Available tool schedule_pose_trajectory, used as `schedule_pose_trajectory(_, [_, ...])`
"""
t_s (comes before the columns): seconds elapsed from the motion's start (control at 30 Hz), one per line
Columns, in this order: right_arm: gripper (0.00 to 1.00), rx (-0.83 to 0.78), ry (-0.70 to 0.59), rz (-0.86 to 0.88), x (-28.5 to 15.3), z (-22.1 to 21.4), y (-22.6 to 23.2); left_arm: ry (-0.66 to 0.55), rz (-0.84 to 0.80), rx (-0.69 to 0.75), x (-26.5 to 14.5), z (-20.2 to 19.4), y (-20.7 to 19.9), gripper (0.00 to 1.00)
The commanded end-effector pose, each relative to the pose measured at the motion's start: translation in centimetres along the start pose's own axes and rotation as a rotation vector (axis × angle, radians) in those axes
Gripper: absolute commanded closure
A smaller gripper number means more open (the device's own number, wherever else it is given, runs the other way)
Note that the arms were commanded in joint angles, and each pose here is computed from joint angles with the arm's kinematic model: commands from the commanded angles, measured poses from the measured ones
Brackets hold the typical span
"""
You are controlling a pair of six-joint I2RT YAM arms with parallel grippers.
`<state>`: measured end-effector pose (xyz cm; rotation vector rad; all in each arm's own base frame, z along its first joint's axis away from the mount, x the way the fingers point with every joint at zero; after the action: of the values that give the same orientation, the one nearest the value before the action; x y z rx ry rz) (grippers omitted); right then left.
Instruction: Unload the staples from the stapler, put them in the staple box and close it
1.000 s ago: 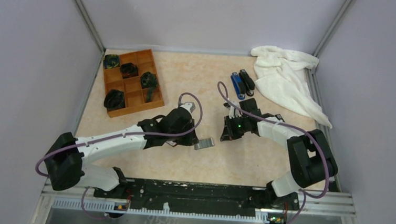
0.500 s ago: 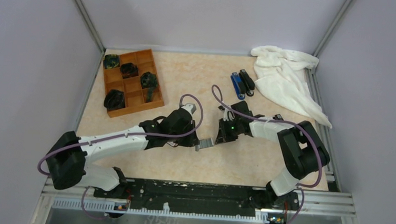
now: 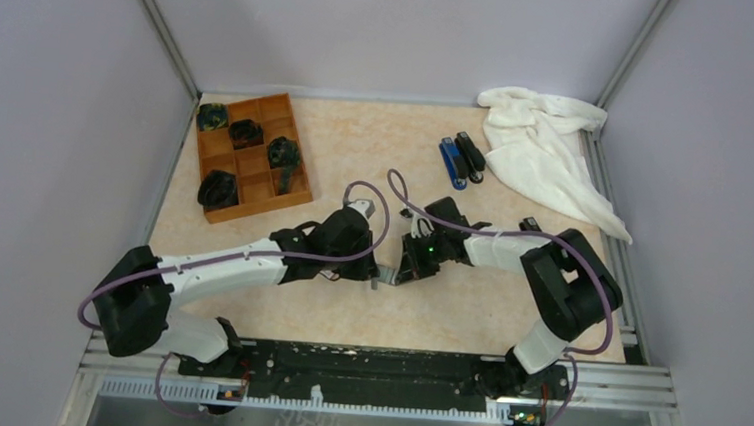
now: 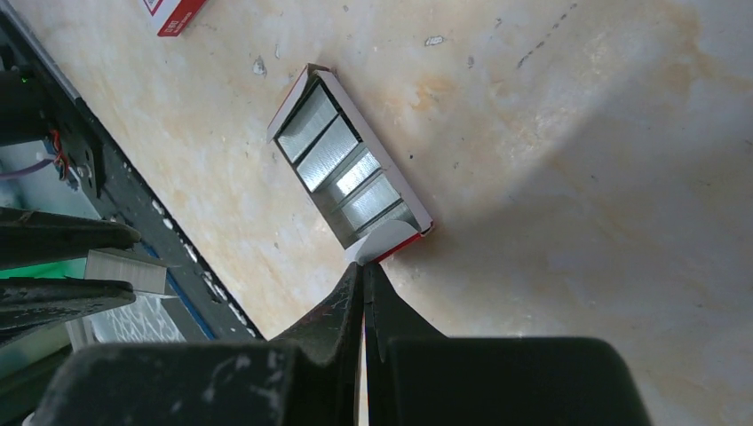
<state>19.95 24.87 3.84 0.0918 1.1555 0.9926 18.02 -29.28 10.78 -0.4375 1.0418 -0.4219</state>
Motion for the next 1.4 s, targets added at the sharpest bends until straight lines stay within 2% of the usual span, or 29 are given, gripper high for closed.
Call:
schedule_pose_trajectory(0.0, [1.00,-0.044,-0.024,-0.013,-0.3,1.3,0.3,-0.019,0.010,0.015,0.3,0.6,-0.1,0.88])
schedule_pose_trajectory(0.13, [1.00,-0.108,-0.085,-0.094,-2.4,3.3,-0.6,-0.015,0.024,0.046,1.0,0.8,-0.3,0.87])
schedule_pose_trajectory(0.43, [1.00,-0.147,-0.234,-0.132,-7.6,6.9,-1.9,0.052,0.089,0.108,3.7,1.4,-1.2,0.88])
schedule_pose_trajectory(0.73, [1.00,-0.071,-0.317,-0.178,-10.8,7.8,-4.5,0.108,0.148,0.124,5.4,1.2,-1.3,0.88])
schedule_pose_trajectory(1.37, [1.00,-0.061,-0.330,-0.181,-11.3,7.8,-5.0,0.118,0.239,0.149,6.3,1.2,-0.2,0.87])
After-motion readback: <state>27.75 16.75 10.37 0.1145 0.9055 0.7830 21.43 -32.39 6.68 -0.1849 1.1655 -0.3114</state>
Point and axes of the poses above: each gripper's point midway between its finger pads, its own x axis out along the fingers, its own y axis along the line the jaws close on, z = x × y, the point moved 2 cm from there along -x, back along the fingers, and after that the axes turned 11 degrees about -x, right-handed, at the moved point
